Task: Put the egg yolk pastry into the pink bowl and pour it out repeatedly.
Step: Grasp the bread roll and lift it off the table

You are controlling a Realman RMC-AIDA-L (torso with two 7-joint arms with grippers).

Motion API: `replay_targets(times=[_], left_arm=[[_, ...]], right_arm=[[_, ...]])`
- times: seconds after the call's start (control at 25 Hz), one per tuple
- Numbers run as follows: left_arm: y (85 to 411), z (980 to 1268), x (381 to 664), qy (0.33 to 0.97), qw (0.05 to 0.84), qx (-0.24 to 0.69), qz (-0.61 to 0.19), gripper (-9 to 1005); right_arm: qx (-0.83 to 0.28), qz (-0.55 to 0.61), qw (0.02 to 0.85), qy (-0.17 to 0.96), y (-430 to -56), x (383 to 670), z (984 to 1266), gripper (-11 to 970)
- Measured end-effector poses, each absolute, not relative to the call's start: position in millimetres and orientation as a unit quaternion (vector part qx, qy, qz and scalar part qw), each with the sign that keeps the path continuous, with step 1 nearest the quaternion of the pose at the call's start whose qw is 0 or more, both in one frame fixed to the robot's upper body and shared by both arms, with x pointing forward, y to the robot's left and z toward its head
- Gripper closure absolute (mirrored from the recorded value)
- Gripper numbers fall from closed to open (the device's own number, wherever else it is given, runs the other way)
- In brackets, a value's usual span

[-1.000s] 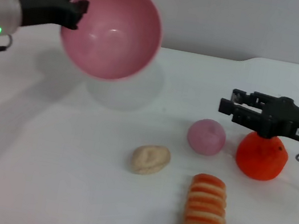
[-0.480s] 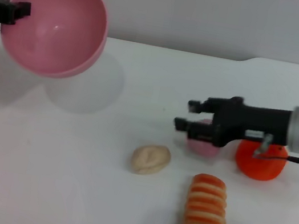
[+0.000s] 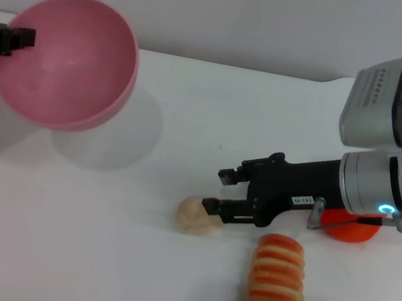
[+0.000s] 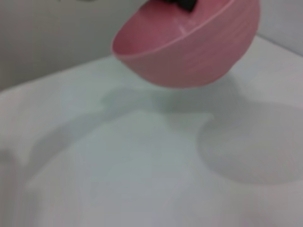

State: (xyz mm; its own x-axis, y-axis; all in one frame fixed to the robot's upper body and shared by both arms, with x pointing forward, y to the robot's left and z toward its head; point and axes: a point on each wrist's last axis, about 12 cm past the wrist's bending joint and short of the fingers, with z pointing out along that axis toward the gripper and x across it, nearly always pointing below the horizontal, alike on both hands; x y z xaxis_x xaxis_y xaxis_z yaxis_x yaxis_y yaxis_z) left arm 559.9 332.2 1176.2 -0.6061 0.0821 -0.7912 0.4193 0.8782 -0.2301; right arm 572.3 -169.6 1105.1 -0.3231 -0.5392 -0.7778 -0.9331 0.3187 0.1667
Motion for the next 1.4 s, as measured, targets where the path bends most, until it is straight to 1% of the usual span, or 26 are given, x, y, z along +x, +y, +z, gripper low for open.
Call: replay_targets(times=[0.2, 0.4, 0.76, 1.12, 1.24, 1.4], left_arm=[[331.8, 1175.0, 558.3, 0.875, 0.415, 0.143, -0.204, 996], [330.0, 1175.4, 558.9, 0.875, 0.413, 0.143, -0.208, 996], [323.6, 1176.4, 563.2, 0.873, 0.412, 0.149, -0.214, 997], [321.2, 1172.4, 567.5, 0.876, 0.405, 0.149, -0.215, 996], [321.1, 1172.3, 568.2, 0.877, 0.404, 0.151, -0.212, 995], [321.7, 1172.2, 568.4, 0.877, 0.404, 0.153, -0.209, 995]], right_arm=[[-0.5, 0.307, 0.301, 0.751, -173.1, 569.0, 1101.9, 394], [-0.515, 0.282, 0.289, 0.756, -172.6, 566.6, 1092.7, 407], [-0.543, 0.227, 0.307, 0.748, -148.5, 567.1, 1077.5, 430], [-0.531, 0.229, 0.315, 0.753, -134.2, 566.1, 1066.0, 453], [-0.531, 0.227, 0.311, 0.755, -135.3, 566.8, 1064.1, 461], [-0.517, 0.235, 0.313, 0.761, -138.5, 567.1, 1063.8, 497]])
